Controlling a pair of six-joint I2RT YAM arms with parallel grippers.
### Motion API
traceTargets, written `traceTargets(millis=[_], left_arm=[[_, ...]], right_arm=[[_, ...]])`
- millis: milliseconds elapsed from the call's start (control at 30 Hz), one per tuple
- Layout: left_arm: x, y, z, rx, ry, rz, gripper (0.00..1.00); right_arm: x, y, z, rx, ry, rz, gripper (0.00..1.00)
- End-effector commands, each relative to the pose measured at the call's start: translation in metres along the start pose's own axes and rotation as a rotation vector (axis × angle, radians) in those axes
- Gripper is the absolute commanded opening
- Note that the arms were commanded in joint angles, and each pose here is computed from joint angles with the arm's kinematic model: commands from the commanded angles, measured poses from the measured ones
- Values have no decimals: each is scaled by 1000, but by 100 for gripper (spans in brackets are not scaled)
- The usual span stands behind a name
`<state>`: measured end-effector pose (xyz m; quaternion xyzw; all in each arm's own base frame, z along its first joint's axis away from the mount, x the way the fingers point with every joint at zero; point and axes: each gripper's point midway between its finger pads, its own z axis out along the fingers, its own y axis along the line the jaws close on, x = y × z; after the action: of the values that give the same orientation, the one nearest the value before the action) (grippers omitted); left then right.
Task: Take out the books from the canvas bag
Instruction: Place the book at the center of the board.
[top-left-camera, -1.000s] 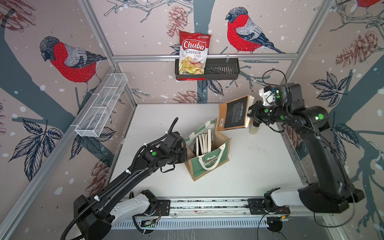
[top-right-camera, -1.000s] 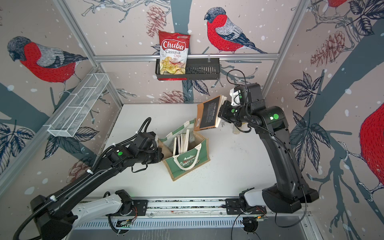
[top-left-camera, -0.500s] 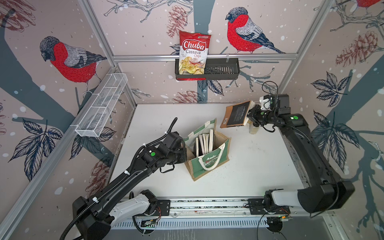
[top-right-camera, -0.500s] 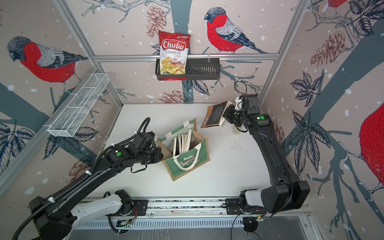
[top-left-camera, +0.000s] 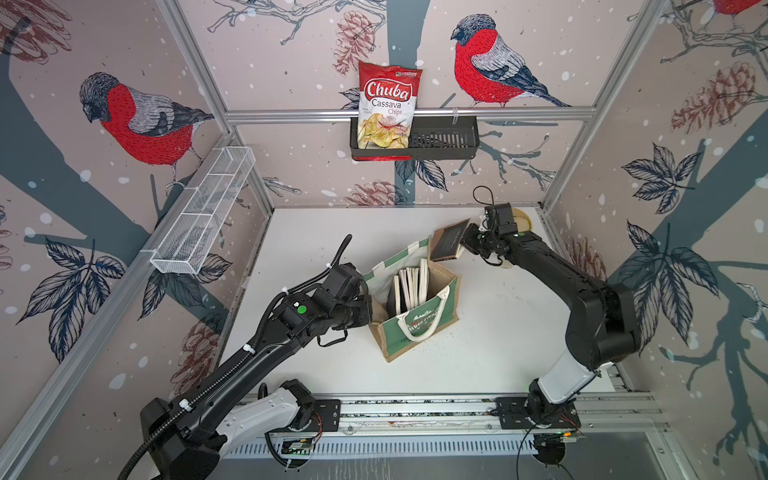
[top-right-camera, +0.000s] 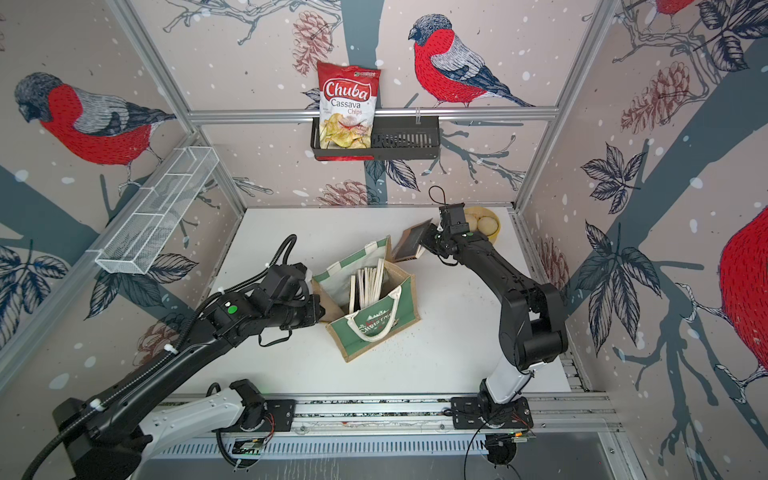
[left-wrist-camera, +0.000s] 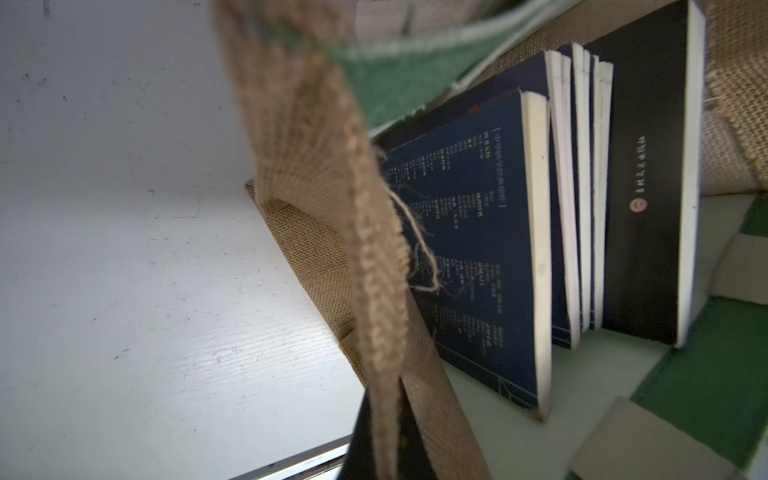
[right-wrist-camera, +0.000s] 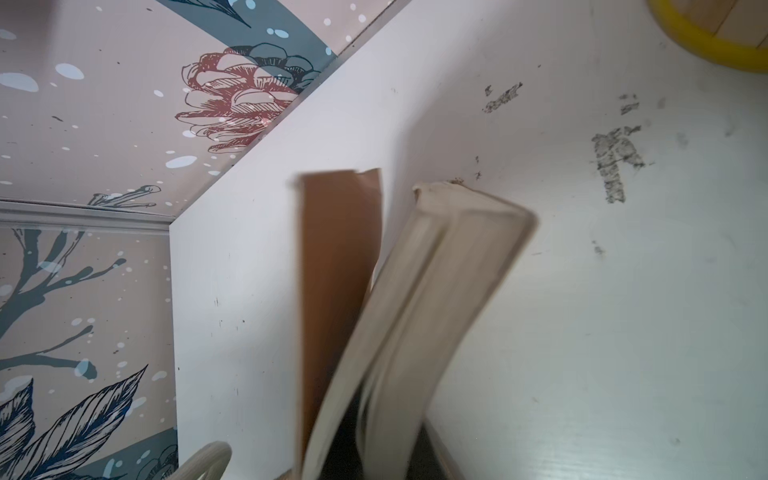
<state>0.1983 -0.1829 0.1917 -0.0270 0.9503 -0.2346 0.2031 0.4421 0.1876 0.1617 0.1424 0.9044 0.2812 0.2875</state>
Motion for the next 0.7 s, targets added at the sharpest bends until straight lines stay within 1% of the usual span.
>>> traceTargets(millis=[0,133,200,300,333,367,400,500,567,667], left_arm=[[1,7,-5,-31,-5,-3,0],[1,7,-6,-33,-4,-5,0],[2,8,-6,-34,-3,-5,0],[2,10,-7,-41,-7,-4,0],[1,10,-8,-40,-11,-3,0],[2,10,-8,-42,-11,-3,0],[1,10,-8,-42,-12,-3,0],[1,9,-7,-38,-10,-1,0],[1,8,-6,-36,-7,0,0],[-6,-1,-10,-15,-20,8,0]], right_arm=[[-17,-7,22,19,-100,-12,1],[-9,-20,49,51,-78,25,3],[-5,-29,57,96,-65,44,8],[4,-43,61,129,-44,86,12],[7,-48,60,142,-39,95,17],[11,-53,59,158,-31,103,26],[13,-59,58,173,-27,110,36],[21,-72,54,202,-6,125,52],[27,-79,54,209,23,137,60],[35,-84,53,230,68,132,64]])
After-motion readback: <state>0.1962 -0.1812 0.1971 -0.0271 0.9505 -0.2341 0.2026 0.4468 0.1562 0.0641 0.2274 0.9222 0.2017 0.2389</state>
